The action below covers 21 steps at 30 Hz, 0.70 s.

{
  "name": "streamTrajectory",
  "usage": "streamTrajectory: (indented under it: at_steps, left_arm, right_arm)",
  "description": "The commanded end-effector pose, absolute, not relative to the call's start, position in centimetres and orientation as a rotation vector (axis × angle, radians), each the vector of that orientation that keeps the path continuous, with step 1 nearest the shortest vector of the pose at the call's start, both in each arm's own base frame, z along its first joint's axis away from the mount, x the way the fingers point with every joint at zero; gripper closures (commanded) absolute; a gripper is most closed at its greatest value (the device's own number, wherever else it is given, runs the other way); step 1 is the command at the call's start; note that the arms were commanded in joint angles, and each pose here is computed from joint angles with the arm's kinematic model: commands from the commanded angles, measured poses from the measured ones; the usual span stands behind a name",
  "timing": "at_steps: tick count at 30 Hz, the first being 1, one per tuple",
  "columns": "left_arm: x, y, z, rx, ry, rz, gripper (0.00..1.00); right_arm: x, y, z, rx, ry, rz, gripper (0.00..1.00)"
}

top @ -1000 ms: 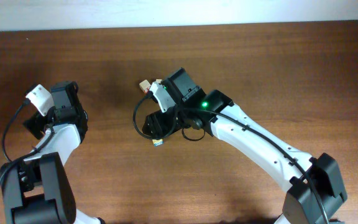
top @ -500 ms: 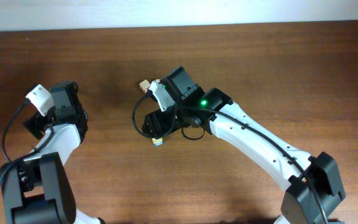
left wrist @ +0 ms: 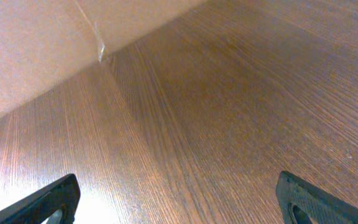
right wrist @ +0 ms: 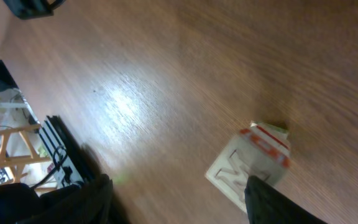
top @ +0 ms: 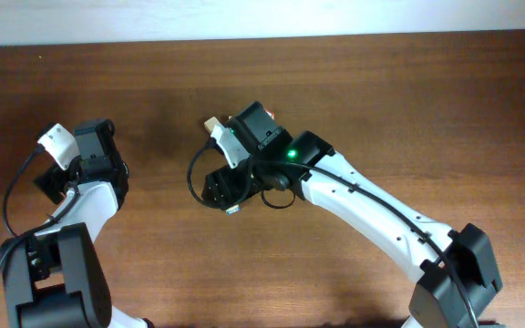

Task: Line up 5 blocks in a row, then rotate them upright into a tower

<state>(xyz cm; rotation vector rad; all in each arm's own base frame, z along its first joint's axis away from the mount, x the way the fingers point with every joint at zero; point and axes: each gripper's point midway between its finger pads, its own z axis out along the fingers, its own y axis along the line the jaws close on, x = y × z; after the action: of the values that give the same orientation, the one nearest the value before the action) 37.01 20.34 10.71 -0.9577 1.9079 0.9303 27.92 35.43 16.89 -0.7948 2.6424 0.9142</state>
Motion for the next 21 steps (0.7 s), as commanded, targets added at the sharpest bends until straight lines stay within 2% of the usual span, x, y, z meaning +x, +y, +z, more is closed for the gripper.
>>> streamTrajectory:
  at_steps: [1, 9, 17, 18, 19, 21]
  left_arm:
    - [37.1, 20.4, 10.5, -0.953, 1.915, 0.932, 0.01]
    - [37.1, 20.4, 10.5, -0.953, 1.915, 0.932, 0.01]
    - [37.1, 20.4, 10.5, -0.953, 1.915, 0.932, 0.01]
    - [37.1, 20.4, 10.5, -0.953, 1.915, 0.932, 0.01]
    - [37.1, 20.4, 10.5, -0.953, 1.915, 0.932, 0.01]
    - [37.1, 20.4, 10.5, -0.953, 1.915, 0.932, 0.01]
  right_arm:
    - [28.7, 35.4, 17.6, -0.796, 2.632, 0.851, 0.31]
    - [29.1, 35.5, 19.2, -0.800, 2.594, 0.858, 0.31]
    - [30.7, 27.6, 30.6, -0.646, 2.486, 0.512, 0.17]
    - [30.4, 26.1, 32.3, -0.615, 2.460, 0.464, 0.12]
    - [29.9, 24.8, 33.8, -0.589, 2.435, 0.436, 0.02]
    - [28.2, 21.7, 37.2, -0.534, 2.369, 0.385, 0.01]
